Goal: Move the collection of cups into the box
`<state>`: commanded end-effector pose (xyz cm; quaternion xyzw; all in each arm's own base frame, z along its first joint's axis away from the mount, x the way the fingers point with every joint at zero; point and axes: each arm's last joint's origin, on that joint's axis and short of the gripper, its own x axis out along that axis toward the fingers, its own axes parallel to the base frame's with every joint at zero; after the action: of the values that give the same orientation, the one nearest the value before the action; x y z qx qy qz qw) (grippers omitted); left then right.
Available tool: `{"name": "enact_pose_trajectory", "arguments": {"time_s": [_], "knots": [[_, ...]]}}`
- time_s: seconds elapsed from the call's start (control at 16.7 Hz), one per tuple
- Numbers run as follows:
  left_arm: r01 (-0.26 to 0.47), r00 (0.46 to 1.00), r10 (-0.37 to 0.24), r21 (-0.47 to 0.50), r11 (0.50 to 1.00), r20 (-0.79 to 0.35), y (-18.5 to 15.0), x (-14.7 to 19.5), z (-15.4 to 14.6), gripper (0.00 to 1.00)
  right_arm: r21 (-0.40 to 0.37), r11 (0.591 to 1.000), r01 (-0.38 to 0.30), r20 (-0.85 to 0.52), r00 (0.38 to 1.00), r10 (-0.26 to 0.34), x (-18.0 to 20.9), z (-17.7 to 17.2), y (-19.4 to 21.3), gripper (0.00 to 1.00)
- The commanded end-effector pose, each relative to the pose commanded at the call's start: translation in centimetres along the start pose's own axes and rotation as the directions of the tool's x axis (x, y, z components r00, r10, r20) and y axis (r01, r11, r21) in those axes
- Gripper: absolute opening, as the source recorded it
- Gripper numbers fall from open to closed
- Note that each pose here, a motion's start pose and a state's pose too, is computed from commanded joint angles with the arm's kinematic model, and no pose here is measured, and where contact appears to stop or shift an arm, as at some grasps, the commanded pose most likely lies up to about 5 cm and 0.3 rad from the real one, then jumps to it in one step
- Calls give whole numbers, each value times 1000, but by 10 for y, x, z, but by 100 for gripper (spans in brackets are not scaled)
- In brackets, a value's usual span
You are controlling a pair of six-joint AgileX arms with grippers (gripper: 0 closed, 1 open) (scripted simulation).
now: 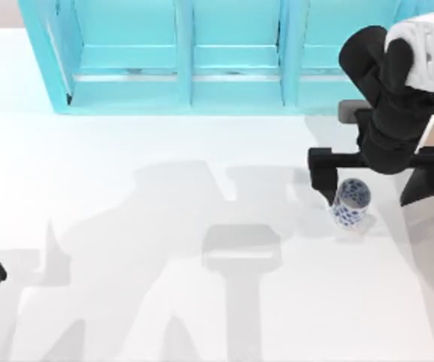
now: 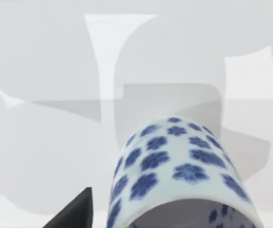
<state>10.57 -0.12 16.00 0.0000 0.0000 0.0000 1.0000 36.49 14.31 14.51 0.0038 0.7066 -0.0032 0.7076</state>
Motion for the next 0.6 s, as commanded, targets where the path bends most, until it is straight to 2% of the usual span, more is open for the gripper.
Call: {"name": "enact_pose_trajectory", "arguments": {"time_s": [0.3, 0.6], "knots": [[0, 1000, 0, 0, 1000, 0, 0, 0, 0, 100, 0, 1000, 1, -2, 1000, -1, 6, -1, 0, 100], [0, 1000, 0, 0, 1000, 0, 0, 0, 0, 100, 0, 1000, 1, -2, 1000, -1, 6, -1, 0, 62]]}}
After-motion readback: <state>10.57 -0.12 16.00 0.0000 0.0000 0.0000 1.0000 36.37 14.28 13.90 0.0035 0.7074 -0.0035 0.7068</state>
